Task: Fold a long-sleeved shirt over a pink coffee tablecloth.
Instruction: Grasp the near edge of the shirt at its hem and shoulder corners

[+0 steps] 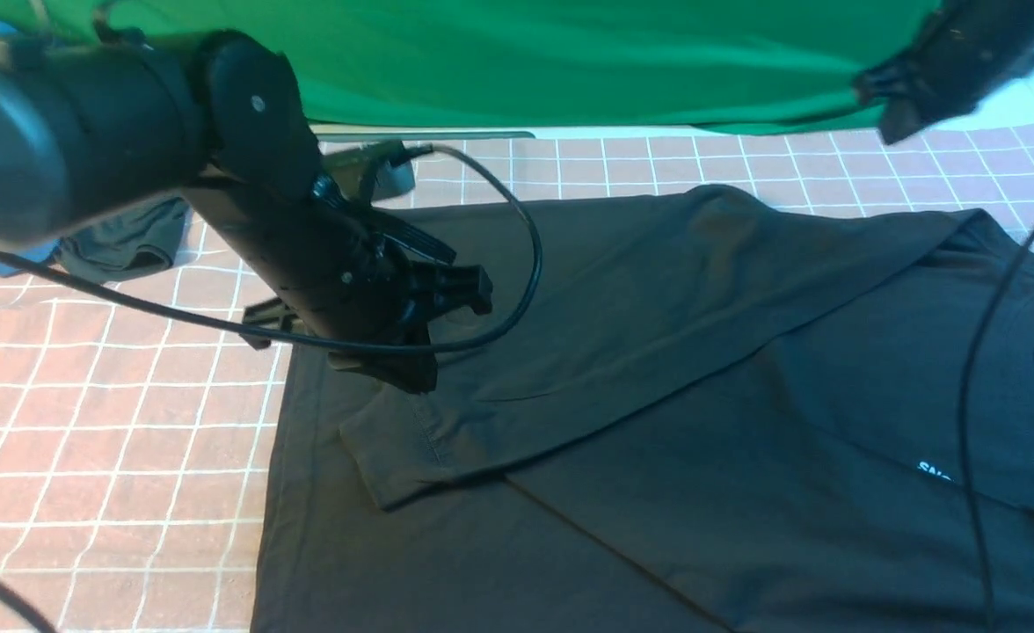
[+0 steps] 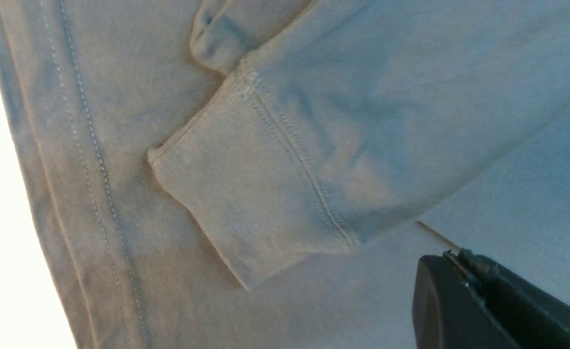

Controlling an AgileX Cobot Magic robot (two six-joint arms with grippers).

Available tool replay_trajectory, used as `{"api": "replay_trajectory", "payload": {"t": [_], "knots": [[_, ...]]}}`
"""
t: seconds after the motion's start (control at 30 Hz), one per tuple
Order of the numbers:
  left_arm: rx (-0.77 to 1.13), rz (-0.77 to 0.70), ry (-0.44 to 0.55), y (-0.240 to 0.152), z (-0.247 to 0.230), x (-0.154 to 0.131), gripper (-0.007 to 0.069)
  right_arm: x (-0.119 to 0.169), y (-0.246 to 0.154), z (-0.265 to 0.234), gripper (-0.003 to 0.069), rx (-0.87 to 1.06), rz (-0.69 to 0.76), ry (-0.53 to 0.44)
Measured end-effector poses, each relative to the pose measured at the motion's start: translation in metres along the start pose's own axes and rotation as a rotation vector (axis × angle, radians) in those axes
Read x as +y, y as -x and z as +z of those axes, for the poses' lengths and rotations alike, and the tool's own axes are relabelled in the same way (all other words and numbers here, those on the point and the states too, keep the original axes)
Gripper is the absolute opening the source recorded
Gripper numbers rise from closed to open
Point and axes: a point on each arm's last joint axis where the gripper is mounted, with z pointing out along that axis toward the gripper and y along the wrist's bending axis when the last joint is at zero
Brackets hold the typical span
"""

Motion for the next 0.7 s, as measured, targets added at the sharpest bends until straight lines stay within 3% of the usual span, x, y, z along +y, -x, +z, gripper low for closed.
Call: {"api": "replay_trajectory", "payload": {"t": [0.1,0.3,0.43,0.7], "knots": [[0.0,0.003,0.001,-0.007,-0.006,0.001,0.0013,-0.019,-0.007,0.02,0.0036,0.01,0.066,-0.022],[0.023,0.002,0.009,-0.019,-0.009,0.005,0.0013,-0.028,-0.027,0.061,0.0036,0.14,0.074,-0.029],[0.013,-0.001,0.007,-0.029,-0.015,0.008,0.0013,-0.036,-0.039,0.084,0.0037,0.202,0.066,-0.09],[-0.02,-0.004,0.024,-0.049,-0.05,0.011,0.0013,-0.046,-0.028,0.054,0.0041,0.186,0.09,-0.208]]}}
